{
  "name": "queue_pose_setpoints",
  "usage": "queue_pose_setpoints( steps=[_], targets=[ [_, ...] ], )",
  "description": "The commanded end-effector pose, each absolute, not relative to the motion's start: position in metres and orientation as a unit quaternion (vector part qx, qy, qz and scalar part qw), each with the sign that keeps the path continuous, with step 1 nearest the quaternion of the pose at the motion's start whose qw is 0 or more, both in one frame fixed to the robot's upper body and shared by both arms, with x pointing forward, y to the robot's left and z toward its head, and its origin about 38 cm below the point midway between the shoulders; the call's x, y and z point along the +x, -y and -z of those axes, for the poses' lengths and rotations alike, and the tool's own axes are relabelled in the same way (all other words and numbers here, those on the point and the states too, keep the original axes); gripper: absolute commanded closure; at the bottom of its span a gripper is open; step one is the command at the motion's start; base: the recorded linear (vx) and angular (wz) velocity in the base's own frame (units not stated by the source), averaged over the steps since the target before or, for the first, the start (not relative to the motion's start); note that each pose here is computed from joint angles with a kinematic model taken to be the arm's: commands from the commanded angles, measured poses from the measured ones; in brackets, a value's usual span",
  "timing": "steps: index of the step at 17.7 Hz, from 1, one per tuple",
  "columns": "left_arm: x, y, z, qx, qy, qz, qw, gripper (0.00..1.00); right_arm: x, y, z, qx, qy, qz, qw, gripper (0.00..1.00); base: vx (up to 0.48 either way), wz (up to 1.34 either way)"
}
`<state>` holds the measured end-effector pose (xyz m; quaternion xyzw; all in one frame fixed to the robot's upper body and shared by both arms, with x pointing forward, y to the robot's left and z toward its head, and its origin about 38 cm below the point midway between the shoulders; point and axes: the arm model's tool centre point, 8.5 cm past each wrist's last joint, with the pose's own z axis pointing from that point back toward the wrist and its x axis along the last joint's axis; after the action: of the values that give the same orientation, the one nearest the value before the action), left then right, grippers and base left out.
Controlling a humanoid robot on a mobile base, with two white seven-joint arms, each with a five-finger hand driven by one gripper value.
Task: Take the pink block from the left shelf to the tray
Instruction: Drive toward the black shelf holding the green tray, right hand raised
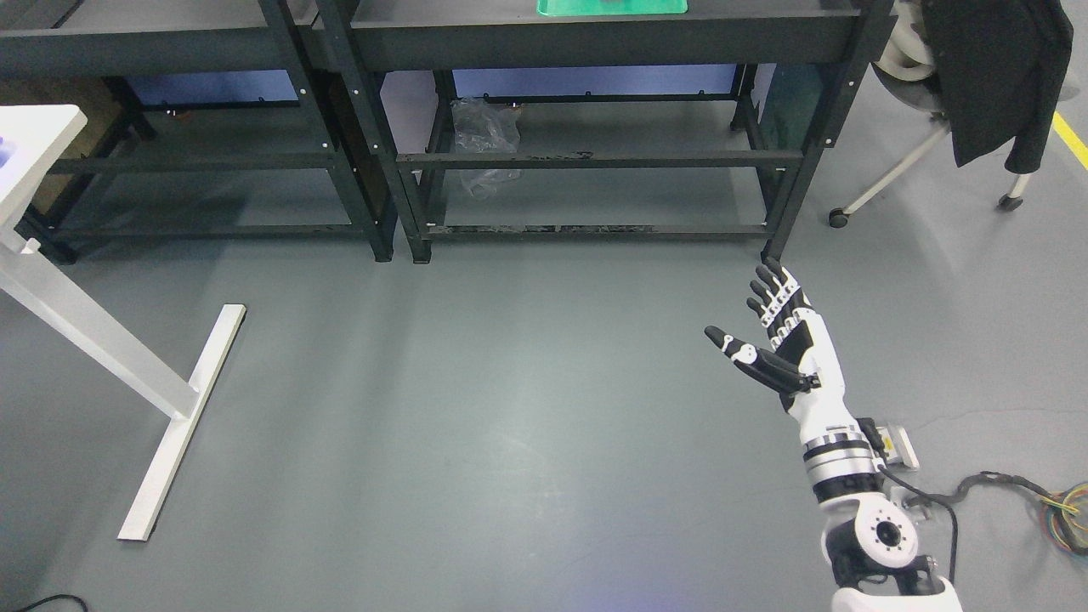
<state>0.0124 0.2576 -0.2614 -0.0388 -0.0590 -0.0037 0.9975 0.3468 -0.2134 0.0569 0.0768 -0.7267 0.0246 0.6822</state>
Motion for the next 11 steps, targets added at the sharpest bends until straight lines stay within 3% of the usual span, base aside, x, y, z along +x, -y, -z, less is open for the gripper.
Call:
queue_pose_setpoints(
  steps=[1, 11],
  targets=[
    [0.0055, -0.2681, 0.2609, -0.031, 0.058, 0.004, 0.998, 0.0, 0.3474, 0.2175, -0.0589, 0.073, 0.728, -0.033, 0.681, 0.01, 0.0, 0.0],
    [0.0055, -0.2681, 0.2609, -0.031, 0.058, 0.004, 0.998, 0.0, 0.3484, 0.2174, -0.0599, 0.073, 0.729, -0.033, 0.68, 0.01, 0.0, 0.0]
  ],
)
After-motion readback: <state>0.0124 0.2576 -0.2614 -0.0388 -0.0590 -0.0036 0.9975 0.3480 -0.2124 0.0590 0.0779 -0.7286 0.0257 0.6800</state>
